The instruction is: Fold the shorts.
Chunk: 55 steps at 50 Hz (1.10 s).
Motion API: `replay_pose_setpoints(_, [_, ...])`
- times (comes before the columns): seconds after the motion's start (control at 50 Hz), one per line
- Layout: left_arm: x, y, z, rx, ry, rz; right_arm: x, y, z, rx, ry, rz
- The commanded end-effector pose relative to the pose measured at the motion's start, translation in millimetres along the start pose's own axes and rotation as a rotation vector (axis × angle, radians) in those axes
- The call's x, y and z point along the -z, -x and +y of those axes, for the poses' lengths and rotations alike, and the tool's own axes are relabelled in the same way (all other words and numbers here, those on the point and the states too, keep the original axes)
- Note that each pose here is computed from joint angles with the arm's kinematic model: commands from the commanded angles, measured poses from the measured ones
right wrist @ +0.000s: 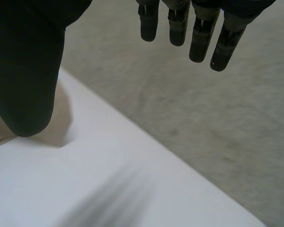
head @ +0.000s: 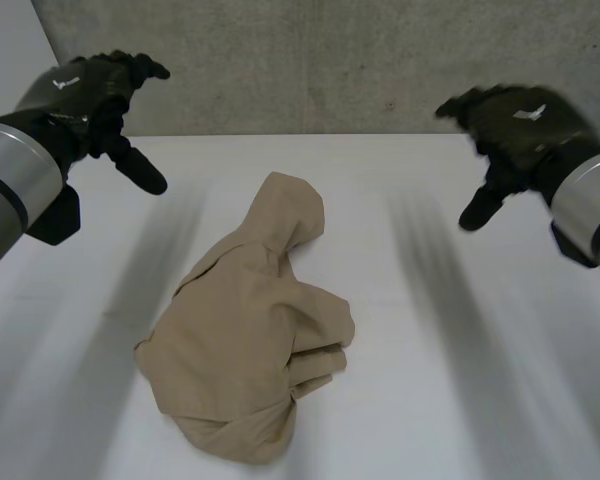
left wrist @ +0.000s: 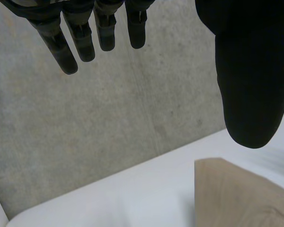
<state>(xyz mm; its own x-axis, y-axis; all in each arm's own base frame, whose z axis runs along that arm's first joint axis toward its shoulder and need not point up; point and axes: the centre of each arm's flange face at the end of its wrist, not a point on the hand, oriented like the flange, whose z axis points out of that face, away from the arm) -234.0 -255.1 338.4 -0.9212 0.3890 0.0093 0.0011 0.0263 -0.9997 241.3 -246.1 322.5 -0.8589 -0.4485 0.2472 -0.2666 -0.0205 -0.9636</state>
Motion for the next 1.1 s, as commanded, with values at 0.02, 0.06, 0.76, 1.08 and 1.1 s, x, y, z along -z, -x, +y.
replay_pose_setpoints(0.02, [-15,1,29,-0.053,0.102,0.004,-9,40,38,0.044,0.101,-0.214])
replay_pose_setpoints(0.06, [-16,0,40,-0.099,0.151,0.011,-10,50,45,0.017,0.125,-0.245])
replay_pose_setpoints(0.76, [-66,-24,131,-0.164,0.236,0.064,-83,115,80,-0.172,-0.006,-0.215])
replay_pose_setpoints(1.08, [-54,-28,-32,-0.148,-0.431,-0.097,-35,109,56,0.069,-0.018,-0.173])
replay_pose_setpoints(1.1, [-53,-28,-32,-0.154,-0.431,-0.097,-31,105,61,0.071,0.026,-0.172])
